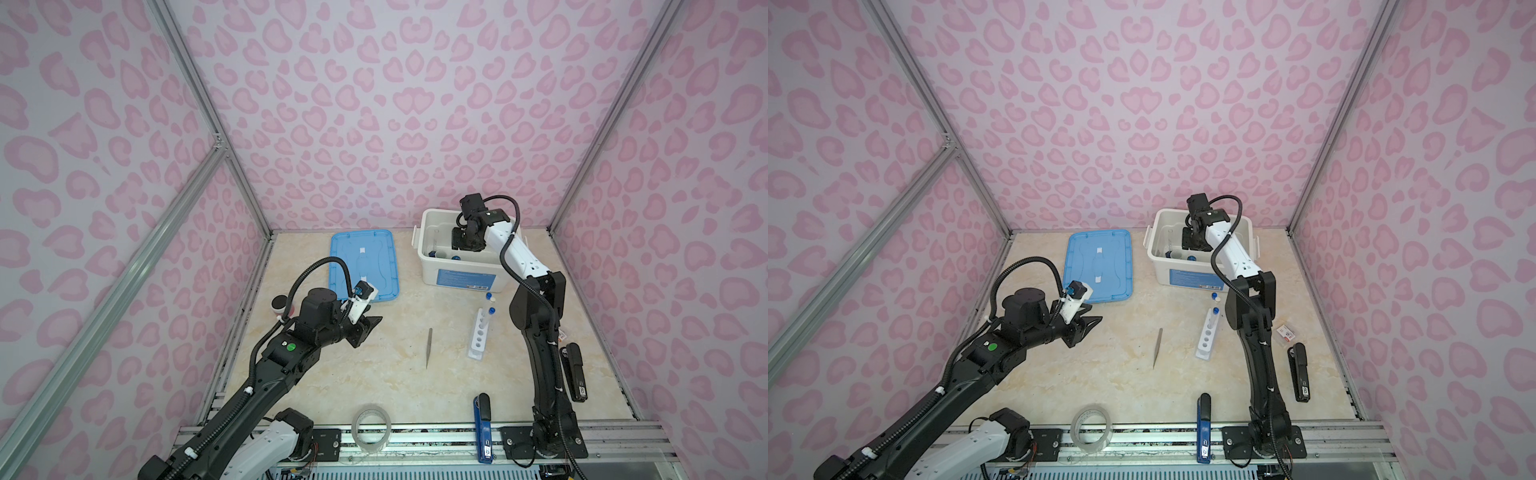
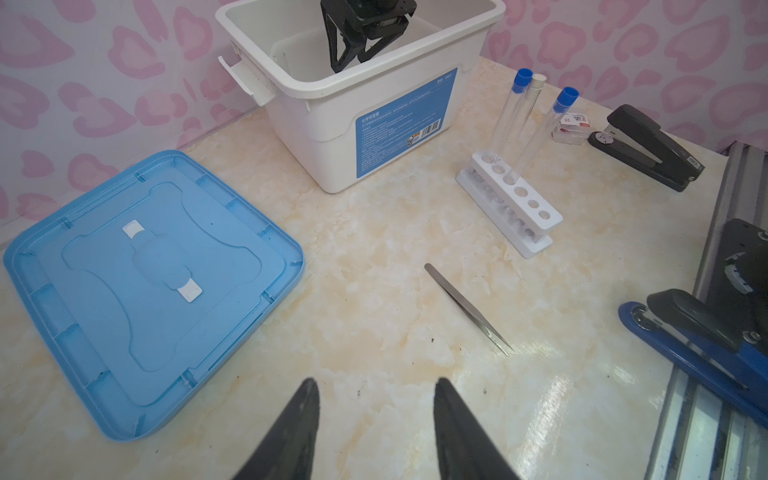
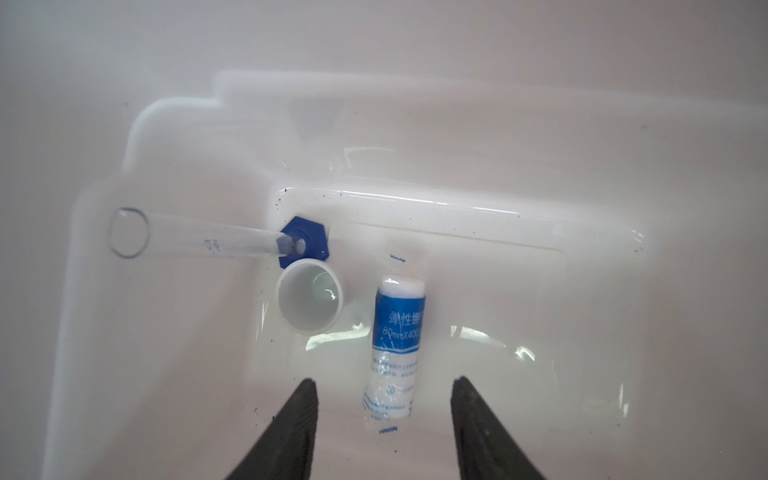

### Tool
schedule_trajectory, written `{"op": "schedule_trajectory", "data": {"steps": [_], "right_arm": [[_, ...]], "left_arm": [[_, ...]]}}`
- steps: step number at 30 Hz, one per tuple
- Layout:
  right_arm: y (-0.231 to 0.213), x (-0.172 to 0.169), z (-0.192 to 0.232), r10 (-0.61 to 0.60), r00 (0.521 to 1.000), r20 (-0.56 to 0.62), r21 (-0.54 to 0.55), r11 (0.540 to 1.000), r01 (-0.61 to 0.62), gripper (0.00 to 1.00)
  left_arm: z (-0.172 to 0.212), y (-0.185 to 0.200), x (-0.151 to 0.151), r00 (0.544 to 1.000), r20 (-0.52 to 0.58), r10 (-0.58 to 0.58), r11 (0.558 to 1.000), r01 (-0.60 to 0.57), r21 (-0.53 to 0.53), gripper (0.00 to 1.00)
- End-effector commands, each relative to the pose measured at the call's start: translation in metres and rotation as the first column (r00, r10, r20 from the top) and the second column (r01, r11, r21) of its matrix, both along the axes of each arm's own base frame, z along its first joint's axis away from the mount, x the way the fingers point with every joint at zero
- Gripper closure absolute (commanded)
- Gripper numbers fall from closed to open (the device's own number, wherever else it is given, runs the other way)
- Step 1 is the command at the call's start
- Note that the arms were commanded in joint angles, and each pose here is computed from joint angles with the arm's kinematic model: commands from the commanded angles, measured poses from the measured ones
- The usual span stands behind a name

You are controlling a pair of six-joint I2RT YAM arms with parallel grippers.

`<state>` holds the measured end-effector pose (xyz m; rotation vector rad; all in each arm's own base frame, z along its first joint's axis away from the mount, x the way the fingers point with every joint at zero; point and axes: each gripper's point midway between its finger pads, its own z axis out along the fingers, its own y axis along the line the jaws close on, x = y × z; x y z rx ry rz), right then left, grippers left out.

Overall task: Organize the chemistry lab equipment
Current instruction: 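Open right gripper to release the cotton roll and lift away, then move right gripper out of the bin down over the steel tweezers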

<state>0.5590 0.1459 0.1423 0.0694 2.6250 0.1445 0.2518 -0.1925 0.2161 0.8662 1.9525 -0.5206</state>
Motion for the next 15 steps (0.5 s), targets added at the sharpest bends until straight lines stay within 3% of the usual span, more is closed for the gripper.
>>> {"op": "schedule_trajectory", "data": {"steps": [1,15], "right_arm": [[-0.002,-0.005,0.017,0.011,1.0,0.022,-0.028,1.0,-0.01,0.47],[-0.006,-0.068,0.099,0.037,0.987,0.153,-0.051,0.998,-0.029,0.47]], "left_arm": [[0.009,-0.007,0.002,1.0,0.006,-0.015,0.999,0.015,-0.041,0.53],[0.026,-0.021,0.005,0.998,0.028,-0.065,0.992,0.068,-0.106,0.53]]}}
